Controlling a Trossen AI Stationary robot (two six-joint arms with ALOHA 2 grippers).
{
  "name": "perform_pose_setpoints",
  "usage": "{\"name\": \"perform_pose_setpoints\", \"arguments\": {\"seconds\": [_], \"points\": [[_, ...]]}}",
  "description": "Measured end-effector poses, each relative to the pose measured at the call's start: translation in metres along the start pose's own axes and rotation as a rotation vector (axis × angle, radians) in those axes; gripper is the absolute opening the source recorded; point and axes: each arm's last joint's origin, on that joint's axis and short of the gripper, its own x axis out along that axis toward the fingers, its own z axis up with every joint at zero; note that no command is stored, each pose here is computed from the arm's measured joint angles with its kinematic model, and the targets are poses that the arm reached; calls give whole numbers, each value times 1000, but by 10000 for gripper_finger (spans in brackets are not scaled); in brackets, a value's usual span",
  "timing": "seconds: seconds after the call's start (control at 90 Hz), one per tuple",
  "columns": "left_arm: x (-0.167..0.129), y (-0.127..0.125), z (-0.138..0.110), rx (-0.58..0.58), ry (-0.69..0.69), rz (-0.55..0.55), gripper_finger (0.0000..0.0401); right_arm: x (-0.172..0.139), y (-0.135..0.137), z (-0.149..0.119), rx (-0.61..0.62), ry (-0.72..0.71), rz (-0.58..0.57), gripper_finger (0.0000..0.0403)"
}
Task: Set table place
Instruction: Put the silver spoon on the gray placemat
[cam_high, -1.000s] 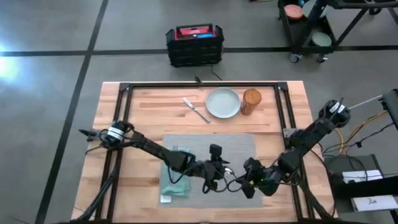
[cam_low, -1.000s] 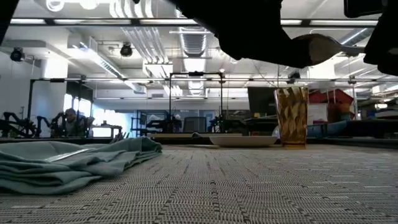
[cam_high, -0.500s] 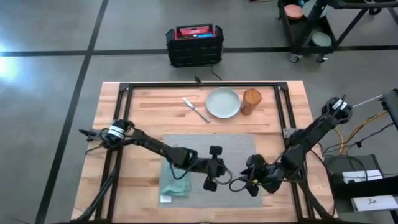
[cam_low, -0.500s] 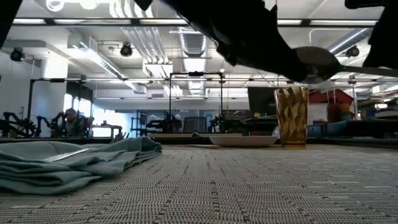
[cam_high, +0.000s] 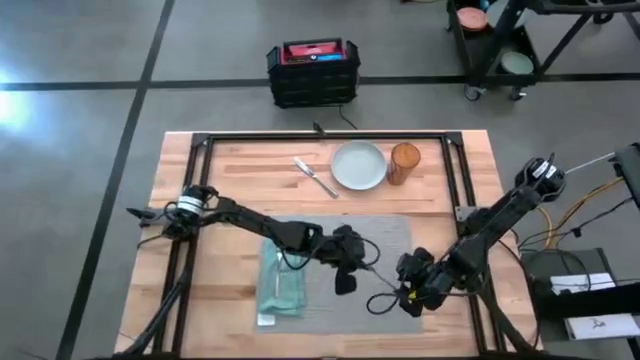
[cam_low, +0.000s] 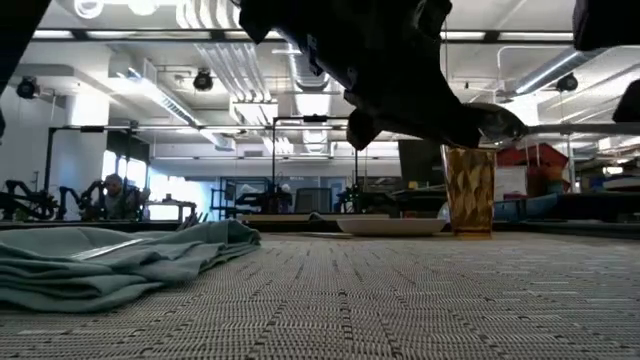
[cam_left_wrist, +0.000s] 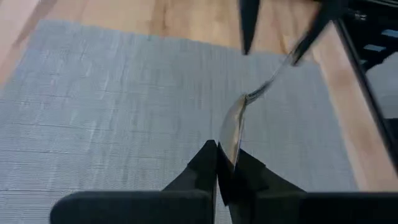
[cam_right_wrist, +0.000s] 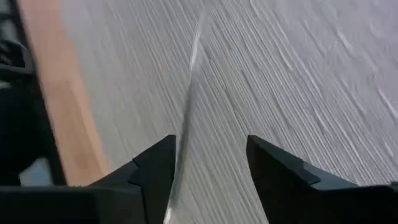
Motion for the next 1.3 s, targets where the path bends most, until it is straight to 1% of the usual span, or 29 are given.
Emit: {"name": "perform_pose_setpoints", "arguments": {"seconds": [0.1, 0.222, 0.322, 0.444, 0.489, 0.633, 0.744, 0.844, 0.956, 1.056, 1.156, 1.233, 1.3], "points": [[0, 0, 0, 0, -1, 0, 0, 0, 0, -1, 0, 30, 5, 155], [0, 0, 0, 1, 0, 0, 0, 0, 0, -1, 6, 35, 14, 124], [0, 1, 0, 0, 0, 1, 0, 0, 1, -1, 7, 34, 15, 84], [0, 1, 0, 1, 0, 3, 0, 0, 3, 0, 9, 19, 36, 21], [0, 1, 0, 0, 1, 2, 0, 0, 4, 0, 5, 14, 44, 10], [0, 0, 0, 1, -1, 4, 1, 0, 4, 0, 17, 9, 46, 8], [0, 0, 0, -16, -1, 0, 16, 0, 4, 0, 52, -1, 41, 3], [0, -1, 1, -26, -6, -3, 44, 0, 6, 0, 93, -22, 49, 1], [-3, 1, 2, -41, 2, 4, 87, -1, 7, -6, 143, -2, 57, 1], [-11, 3, 5, -39, 15, 14, 126, -3, 9, -12, 180, 11, 59, 1], [-25, 3, 9, -42, 43, 38, 157, -5, 8, -20, 252, 26, 30, 1], [-38, 4, 12, -69, 55, 96, 174, -6, 5, -26, 341, -5, -4, 0], [-48, 1, 10, -84, 78, 159, 184, -7, 4, -32, 441, -53, -7, 0]]}}
